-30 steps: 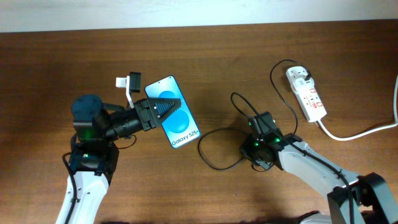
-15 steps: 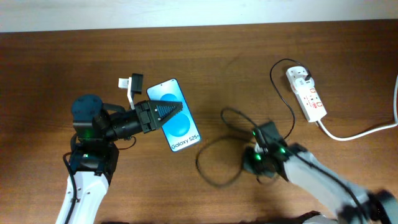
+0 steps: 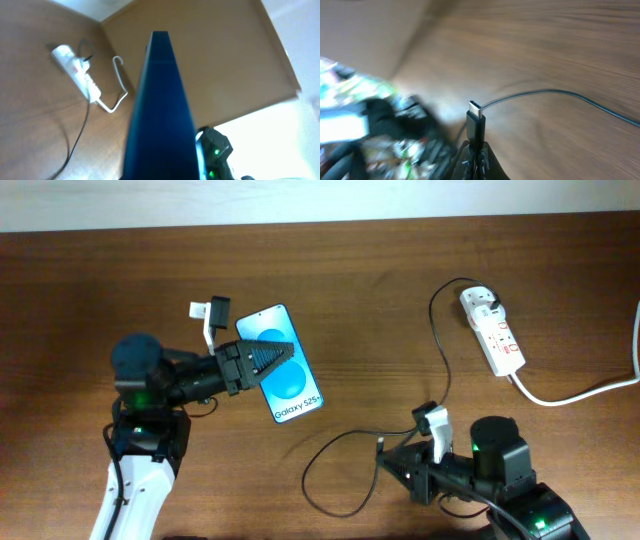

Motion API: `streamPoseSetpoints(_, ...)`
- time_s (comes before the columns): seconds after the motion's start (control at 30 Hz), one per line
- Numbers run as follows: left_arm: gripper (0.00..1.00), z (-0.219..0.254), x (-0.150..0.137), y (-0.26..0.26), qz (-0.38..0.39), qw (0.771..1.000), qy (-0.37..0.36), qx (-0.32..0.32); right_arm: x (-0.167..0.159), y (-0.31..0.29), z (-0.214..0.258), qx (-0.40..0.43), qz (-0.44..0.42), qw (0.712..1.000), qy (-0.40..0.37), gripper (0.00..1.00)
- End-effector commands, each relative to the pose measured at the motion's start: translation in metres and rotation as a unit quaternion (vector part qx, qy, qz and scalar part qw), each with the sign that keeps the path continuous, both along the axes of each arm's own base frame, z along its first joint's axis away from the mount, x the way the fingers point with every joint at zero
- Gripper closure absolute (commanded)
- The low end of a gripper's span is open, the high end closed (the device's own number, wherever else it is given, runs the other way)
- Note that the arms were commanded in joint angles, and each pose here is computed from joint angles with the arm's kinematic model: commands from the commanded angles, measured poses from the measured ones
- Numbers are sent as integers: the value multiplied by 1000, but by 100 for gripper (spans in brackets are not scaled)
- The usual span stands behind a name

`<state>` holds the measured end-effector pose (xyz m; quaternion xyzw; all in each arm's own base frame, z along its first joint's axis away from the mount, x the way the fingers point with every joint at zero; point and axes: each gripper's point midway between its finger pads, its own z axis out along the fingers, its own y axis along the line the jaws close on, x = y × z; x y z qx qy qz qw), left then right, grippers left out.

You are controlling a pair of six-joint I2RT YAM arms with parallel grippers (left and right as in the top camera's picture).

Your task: Plug charger to phone and switch on socket

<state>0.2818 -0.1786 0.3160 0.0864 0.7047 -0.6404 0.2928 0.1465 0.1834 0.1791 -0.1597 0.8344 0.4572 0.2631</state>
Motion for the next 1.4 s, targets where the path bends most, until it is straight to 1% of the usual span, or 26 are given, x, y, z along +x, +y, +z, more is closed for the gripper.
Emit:
streamPoseSetpoints(0.0, 100, 21, -23, -5, -62, 996, -67, -2, -31, 18, 29, 73, 108, 991, -12, 96)
streamPoseSetpoints(0.1, 100, 22, -26, -9, -71, 995, -64, -5, -33, 21, 34, 88, 125, 988, -11, 96)
streamPoseSetpoints(0.2, 100, 20, -29, -15, -82, 995, -61, -5, -27, 25, 36, 95, 120, 988, 1, 96)
streamPoseSetpoints(0.37, 100, 12, -28, -29, -96, 994, -44, -7, -19, 29, 22, 86, 120, 988, 37, 96)
streamPoseSetpoints(0.47, 100, 2, -23, -36, -103, 994, -25, -6, -20, 38, 20, 79, 137, 986, 51, 96)
streamPoseSetpoints(0.53, 100, -7, -19, -40, -109, 994, -8, -5, -20, 45, 25, 67, 145, 986, 43, 96)
streamPoseSetpoints(0.7, 100, -24, -11, -45, -115, 993, 21, -2, -18, 53, 28, 8, 122, 992, 20, 96)
streamPoseSetpoints(0.87, 100, -28, -8, -46, -115, 993, 26, -1, -17, 61, 32, -12, 112, 994, 8, 96)
streamPoseSetpoints(1.17, 100, -29, -15, -53, -130, 991, 16, 1, 4, 79, 24, -31, 114, 992, 31, 96)
streamPoseSetpoints(1.37, 100, -28, -19, -53, -143, 990, 15, 1, 10, 83, 40, -23, 117, 993, 10, 96)
